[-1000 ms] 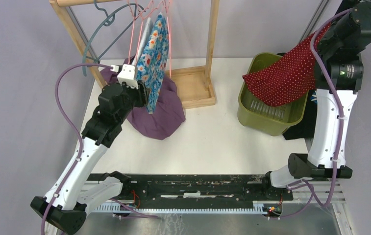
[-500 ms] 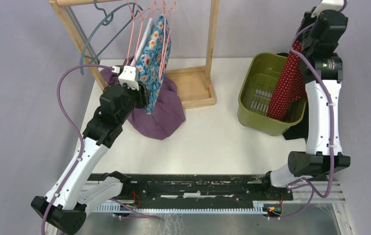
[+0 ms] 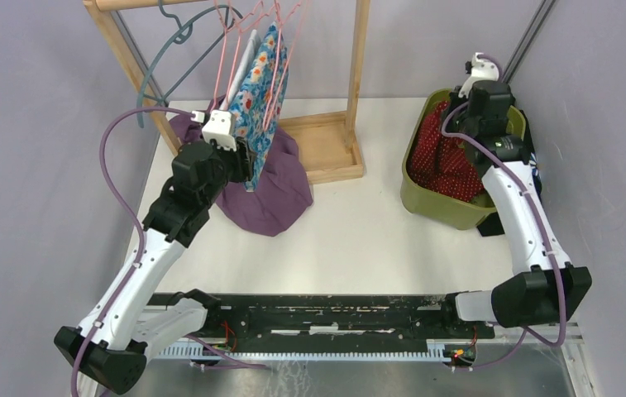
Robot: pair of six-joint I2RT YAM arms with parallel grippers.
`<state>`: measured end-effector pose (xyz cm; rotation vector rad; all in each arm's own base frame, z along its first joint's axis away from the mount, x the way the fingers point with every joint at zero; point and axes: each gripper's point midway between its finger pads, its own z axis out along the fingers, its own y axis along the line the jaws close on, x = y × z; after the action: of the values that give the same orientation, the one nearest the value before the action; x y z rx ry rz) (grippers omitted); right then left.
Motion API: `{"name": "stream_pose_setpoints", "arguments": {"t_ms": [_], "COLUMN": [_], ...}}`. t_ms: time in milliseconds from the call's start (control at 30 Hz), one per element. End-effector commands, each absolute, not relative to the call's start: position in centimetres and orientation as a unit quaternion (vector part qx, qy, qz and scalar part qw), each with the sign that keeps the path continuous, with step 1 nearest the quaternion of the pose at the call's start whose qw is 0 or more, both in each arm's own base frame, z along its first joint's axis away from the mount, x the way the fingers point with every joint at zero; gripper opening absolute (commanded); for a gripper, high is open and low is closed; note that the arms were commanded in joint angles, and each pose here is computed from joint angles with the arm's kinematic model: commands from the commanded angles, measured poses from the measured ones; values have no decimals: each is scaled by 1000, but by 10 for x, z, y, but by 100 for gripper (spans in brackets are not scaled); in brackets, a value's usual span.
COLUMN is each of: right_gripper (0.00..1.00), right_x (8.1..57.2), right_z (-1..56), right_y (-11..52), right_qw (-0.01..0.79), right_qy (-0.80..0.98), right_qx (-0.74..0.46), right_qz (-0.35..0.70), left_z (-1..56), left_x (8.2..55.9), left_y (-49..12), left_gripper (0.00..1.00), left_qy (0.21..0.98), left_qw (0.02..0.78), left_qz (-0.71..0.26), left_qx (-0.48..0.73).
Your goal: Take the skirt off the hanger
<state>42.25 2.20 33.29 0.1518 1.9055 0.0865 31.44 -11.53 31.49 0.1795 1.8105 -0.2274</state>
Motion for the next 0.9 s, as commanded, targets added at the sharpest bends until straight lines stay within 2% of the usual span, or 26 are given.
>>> {"name": "stream_pose_setpoints", "arguments": {"t_ms": [0,133,267,333,533,600,667,867], "right_gripper": [2,17,34,41,55,65,68,69], "right_x": [420,420,421,419,402,396,391,397], "right_z": [321,305,312,321,372,389,401,408], "right_y": [26,27,29,27,30,28,23,37], "right_qw": [582,569,574,581,633,649,658,660], "right_qy": [810,820,818,812,774,761,752,751], "right_qx": [58,53,43,42,25,23,24,9], "right_qz": [35,20,14,8,3,-8,-19,8], "left_z": [341,342,352,357,370,374,379,400], "left_x": [320,322,324,324,324,324,323,317], "left_y": [-113,-112,-117,-119,-118,-117,-116,-112], "left_gripper": [58,62,64,69,78,80,80,80], "left_qy": [762,762,760,757,750,749,746,735], "left_qw": [636,637,638,641,649,651,654,666], "left_qz": [-105,-100,-106,-110,-105,-103,-103,-104], "left_qx": [50,52,62,67,74,72,71,65]}}
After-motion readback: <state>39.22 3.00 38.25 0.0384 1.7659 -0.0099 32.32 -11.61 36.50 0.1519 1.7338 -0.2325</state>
